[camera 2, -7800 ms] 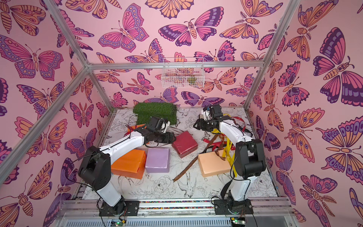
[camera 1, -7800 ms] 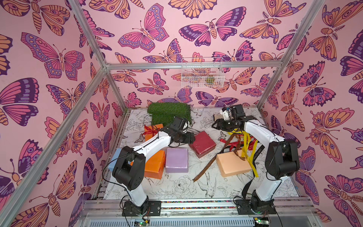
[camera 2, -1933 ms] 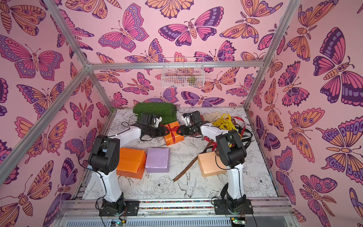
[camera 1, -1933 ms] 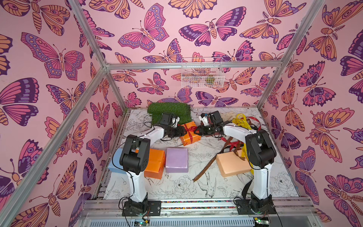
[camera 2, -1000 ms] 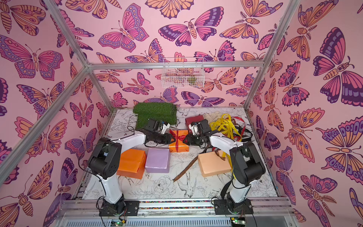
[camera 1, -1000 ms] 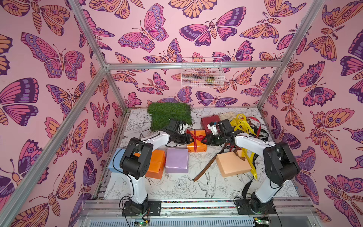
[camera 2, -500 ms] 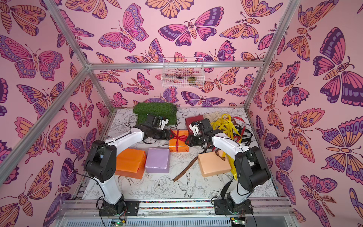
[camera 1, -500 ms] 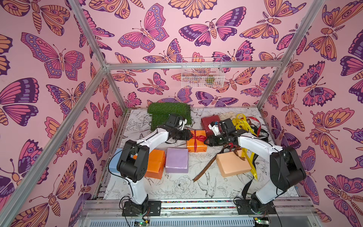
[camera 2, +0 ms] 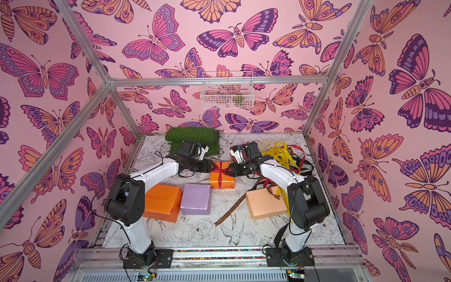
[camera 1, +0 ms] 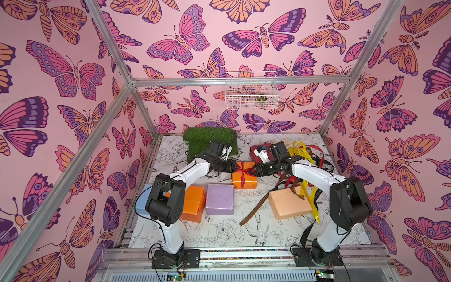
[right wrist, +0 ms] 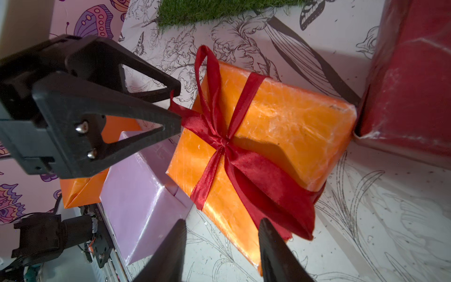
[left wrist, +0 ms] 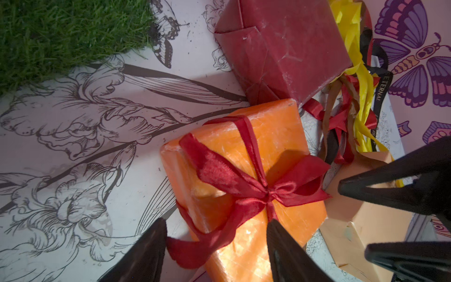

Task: Untie the ribbon bows on the gift boxes
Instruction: Untie the ribbon from the gift box.

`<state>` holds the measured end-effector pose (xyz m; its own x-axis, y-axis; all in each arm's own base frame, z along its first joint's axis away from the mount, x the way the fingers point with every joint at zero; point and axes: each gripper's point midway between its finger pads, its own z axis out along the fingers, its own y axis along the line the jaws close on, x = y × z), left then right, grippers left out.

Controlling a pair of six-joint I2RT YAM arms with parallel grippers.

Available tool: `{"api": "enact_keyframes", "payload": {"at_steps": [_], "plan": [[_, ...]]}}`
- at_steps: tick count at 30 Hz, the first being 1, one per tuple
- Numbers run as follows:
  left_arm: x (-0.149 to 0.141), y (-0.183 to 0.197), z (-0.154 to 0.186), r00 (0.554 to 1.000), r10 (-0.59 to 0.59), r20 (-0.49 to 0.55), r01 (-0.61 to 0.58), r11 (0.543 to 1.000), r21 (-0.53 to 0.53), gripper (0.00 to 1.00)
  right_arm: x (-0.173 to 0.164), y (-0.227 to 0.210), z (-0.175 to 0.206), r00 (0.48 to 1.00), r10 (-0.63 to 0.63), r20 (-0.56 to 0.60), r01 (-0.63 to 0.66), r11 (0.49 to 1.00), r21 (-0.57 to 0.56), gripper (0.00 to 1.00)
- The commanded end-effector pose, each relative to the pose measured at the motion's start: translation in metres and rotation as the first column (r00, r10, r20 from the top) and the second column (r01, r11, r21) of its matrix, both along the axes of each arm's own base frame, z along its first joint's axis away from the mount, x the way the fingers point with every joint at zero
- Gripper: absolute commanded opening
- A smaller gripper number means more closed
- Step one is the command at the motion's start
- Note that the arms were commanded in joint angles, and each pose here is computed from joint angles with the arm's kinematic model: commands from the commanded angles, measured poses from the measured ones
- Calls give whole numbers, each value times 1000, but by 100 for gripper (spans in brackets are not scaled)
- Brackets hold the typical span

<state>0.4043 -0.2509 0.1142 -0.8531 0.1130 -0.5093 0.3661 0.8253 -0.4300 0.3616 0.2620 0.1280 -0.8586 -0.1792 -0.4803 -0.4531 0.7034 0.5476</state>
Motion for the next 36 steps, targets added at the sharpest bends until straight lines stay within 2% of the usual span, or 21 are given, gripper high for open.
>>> {"api": "enact_keyframes", "payload": {"at_steps": [1,7,12,19,28,36], "plan": [[-6,10,11,1000,14,10,-14,1000,-1,70,0,8,4,999,35,-3,-35,999,23,50],[-4,21,11,998,58,-7,-58,998,0,75,-1,10,-4,999,41,-23,-40,999,27,50],[-13,3,17,999,-41,-11,41,997,-62,77,1,12,-12,998,46,-39,-45,999,25,50],[-18,-17,3,993,-114,-10,114,992,-53,76,7,12,-16,999,35,-32,-34,999,17,50],[-13,-21,-14,993,-109,-33,108,993,-40,74,22,6,-16,1000,9,27,-8,999,-52,51],[-5,-1,-8,998,-51,27,50,998,34,74,18,8,5,999,9,49,-9,1000,-9,50]]}}
